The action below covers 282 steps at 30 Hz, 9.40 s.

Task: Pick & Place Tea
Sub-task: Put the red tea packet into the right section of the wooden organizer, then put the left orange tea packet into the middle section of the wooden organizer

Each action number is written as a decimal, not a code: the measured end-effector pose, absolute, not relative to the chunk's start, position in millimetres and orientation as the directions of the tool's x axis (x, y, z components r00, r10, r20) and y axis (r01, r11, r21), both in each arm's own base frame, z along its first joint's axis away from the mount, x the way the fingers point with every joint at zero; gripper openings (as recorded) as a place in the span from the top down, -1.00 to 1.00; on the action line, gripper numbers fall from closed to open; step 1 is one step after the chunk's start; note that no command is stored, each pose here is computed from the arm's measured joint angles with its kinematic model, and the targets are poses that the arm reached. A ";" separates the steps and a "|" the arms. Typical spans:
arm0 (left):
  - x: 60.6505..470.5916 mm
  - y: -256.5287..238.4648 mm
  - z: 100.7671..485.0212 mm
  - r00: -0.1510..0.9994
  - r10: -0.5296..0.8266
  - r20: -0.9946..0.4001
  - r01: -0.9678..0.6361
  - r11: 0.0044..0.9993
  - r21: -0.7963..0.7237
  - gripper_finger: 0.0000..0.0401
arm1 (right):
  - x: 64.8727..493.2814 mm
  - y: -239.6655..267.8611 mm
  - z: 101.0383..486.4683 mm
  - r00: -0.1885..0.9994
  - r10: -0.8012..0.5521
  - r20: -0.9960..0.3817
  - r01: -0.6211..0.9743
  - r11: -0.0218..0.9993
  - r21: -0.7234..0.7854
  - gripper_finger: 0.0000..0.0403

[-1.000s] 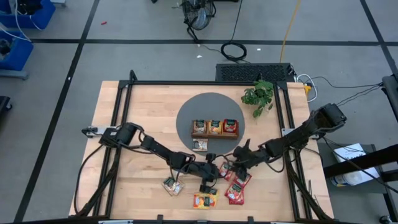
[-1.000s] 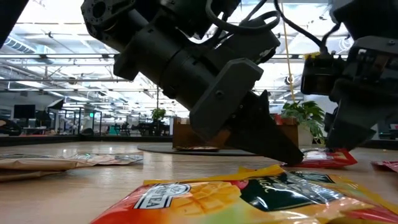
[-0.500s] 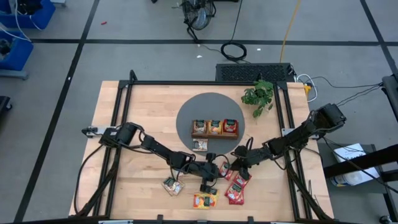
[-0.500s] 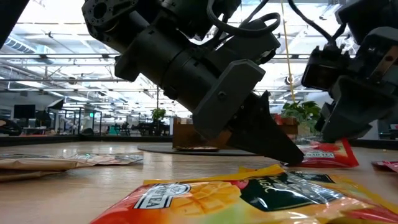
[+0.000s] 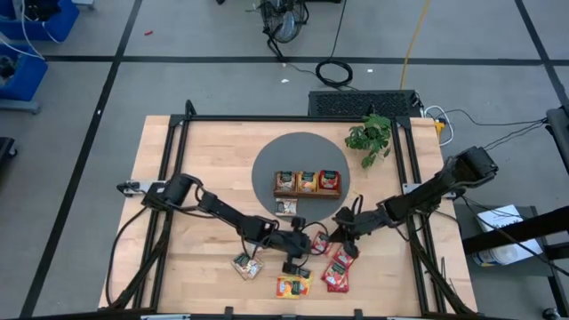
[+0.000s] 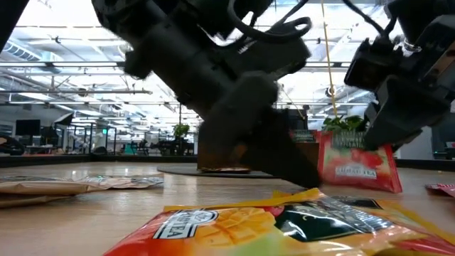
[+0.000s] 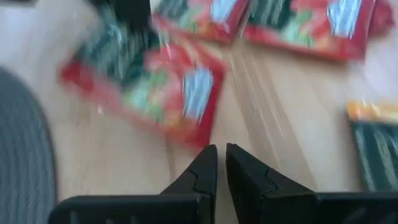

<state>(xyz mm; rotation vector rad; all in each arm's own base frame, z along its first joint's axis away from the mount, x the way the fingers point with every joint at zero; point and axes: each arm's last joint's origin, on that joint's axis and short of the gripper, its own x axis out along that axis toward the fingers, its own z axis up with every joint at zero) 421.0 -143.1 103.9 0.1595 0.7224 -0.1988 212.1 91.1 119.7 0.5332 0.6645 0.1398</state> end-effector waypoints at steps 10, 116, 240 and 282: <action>383.4 -173.9 132.4 0.603 -0.113 -0.790 0.279 0.957 0.076 0.79 | 205.4 83.3 157.4 0.826 0.288 -0.485 -0.068 0.904 0.422 1.00; 291.0 -222.3 178.4 0.663 0.384 -0.643 -0.145 0.908 0.393 0.79 | 267.5 -21.2 212.9 0.766 -0.178 -0.618 0.070 0.978 -0.195 0.73; 391.5 -179.6 86.6 0.641 -0.262 -0.721 0.073 0.957 -0.282 0.79 | 261.6 170.4 135.0 0.514 0.539 -0.668 -0.408 0.838 0.362 0.80; 399.2 -151.9 118.0 0.713 -0.138 -0.687 0.014 0.983 -0.183 0.79 | 290.1 158.4 110.0 0.725 0.338 -0.600 -0.324 0.936 0.136 1.00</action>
